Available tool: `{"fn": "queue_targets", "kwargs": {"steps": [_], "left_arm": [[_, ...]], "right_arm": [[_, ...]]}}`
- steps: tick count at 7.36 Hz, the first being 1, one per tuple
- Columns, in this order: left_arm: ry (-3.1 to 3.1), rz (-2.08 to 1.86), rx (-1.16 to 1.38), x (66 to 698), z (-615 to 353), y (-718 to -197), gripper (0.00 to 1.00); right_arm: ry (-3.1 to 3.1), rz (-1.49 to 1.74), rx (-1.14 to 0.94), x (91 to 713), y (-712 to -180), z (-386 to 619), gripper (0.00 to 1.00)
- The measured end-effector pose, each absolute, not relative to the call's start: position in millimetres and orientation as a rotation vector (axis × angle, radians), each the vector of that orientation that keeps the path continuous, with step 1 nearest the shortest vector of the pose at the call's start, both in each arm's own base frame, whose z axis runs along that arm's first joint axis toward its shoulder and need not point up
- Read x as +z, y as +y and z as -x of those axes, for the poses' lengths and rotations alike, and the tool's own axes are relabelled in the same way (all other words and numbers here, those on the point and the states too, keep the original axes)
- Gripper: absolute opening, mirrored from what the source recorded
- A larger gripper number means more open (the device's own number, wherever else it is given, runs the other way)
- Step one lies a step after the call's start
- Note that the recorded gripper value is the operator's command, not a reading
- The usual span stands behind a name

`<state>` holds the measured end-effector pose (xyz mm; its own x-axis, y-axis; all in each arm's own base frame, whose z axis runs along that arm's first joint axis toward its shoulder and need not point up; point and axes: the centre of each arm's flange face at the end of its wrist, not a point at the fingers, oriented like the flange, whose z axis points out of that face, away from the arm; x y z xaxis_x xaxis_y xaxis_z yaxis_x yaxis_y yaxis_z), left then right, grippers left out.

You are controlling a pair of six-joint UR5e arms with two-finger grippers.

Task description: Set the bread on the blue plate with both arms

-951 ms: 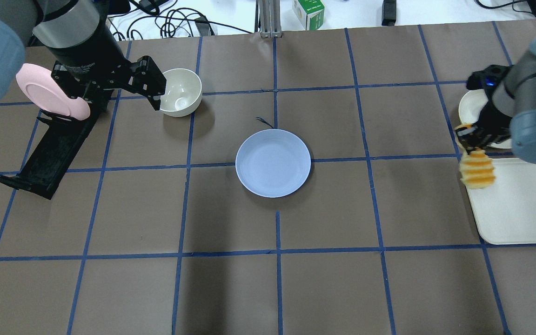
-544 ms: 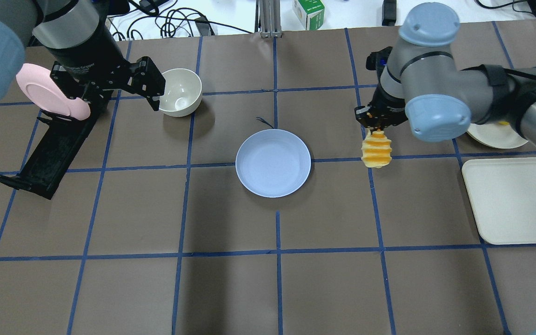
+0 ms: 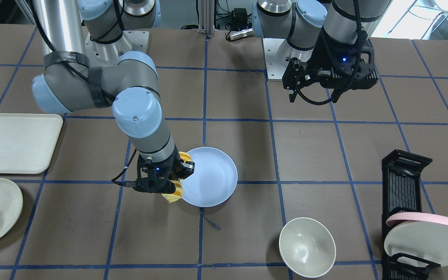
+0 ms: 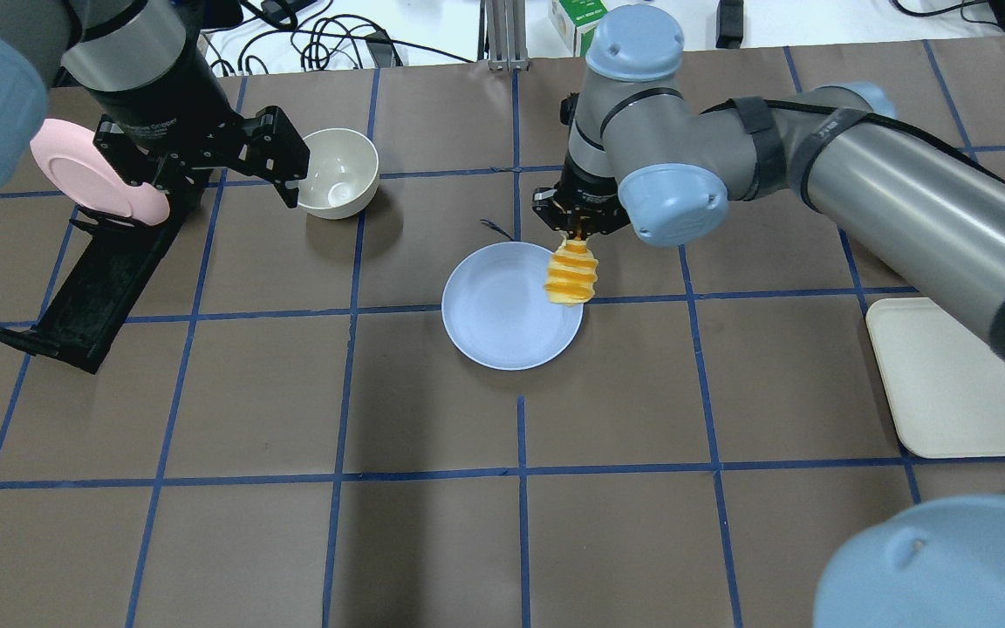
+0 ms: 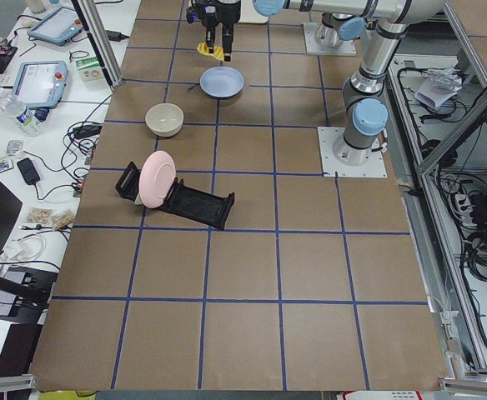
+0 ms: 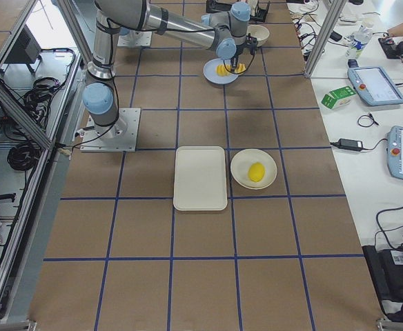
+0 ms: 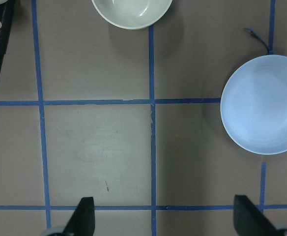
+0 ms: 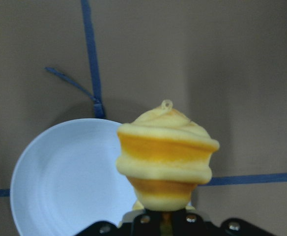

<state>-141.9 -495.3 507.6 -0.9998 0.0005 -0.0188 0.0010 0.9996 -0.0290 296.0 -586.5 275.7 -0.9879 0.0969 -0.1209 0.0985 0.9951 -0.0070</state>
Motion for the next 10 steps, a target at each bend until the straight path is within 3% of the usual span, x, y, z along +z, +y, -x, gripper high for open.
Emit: {"fn": "queue_targets", "kwargs": {"steps": [1, 2, 3, 7, 10], "left_arm": [[3.121, -0.002, -0.046, 507.8, 141.6, -495.3, 1.0], [3.119, -0.004, -0.047, 508.2, 141.5, -495.0, 1.0], [3.118, -0.005, -0.048, 508.5, 141.8, -494.6, 1.0], [3.123, -0.007, -0.05, 509.1, 142.4, -494.3, 1.0], [3.123, -0.004, -0.049, 508.9, 141.9, -494.4, 1.0]], "right_arm": [[3.007, -0.152, 0.002, 264.4, -586.2, -322.2, 0.17], [3.006, -0.14, 0.026, 251.3, -584.4, -338.7, 0.73], [3.009, -0.131, 0.051, 238.2, -583.2, -346.6, 1.0], [3.024, -0.105, 0.08, 217.3, -581.4, -351.0, 1.0], [3.062, -0.045, -0.019, 273.9, -590.5, -332.0, 1.0]]}}
